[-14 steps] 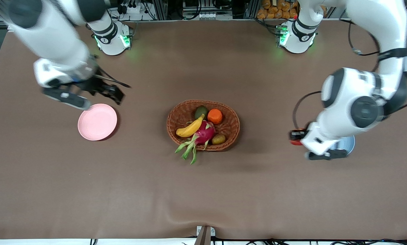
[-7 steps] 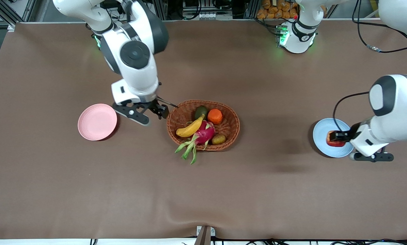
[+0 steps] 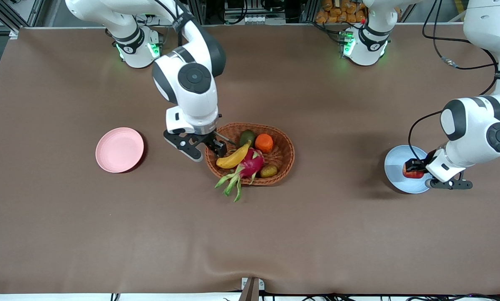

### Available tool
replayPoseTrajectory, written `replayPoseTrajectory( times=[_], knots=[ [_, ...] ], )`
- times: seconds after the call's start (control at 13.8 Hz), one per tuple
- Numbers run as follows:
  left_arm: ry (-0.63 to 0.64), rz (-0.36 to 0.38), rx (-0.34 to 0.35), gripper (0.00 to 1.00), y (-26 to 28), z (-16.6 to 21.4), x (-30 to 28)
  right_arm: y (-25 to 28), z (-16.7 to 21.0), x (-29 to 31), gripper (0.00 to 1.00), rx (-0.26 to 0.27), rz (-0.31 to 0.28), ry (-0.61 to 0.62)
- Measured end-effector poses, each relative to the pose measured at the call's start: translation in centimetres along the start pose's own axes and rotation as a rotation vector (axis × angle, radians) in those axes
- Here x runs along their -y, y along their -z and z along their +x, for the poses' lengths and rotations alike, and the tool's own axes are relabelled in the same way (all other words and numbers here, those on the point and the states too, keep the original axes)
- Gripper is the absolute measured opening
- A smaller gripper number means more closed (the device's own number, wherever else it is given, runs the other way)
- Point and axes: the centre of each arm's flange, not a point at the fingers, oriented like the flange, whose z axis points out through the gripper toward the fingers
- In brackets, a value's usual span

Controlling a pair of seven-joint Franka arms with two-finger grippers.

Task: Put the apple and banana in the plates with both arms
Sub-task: 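Carry the red apple with the left gripper over the blue plate, then lower the apple onto the blue plate while the right gripper reaches the banana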

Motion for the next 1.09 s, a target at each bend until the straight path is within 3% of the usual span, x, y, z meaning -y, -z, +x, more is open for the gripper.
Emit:
replayPoseTrajectory(
  times=[0.07,0.36,1.02,1.09],
  knots=[
    [-0.003,-0.001,0.001,0.64,-0.4,-0.4,0.8,-0.5,-0.5,0.6,0.91,0.019,0.023,-0.042],
    [-0.024,-0.002,0.002,0.64,-1.2,-1.3,2.7,-2.3,-1.3,2.6,0.84,0.052,0.101,-0.161],
    [-0.031,-0.008,0.002,0.64,-3.5,-1.3,2.4,-5.2,-5.0,5.4,0.76,0.093,0.126,-0.182],
    [-0.031,-0.008,0.001,0.69,-3.5,-1.3,2.4,-5.4,-5.2,5.5,0.73,0.094,0.125,-0.181]
  ],
)
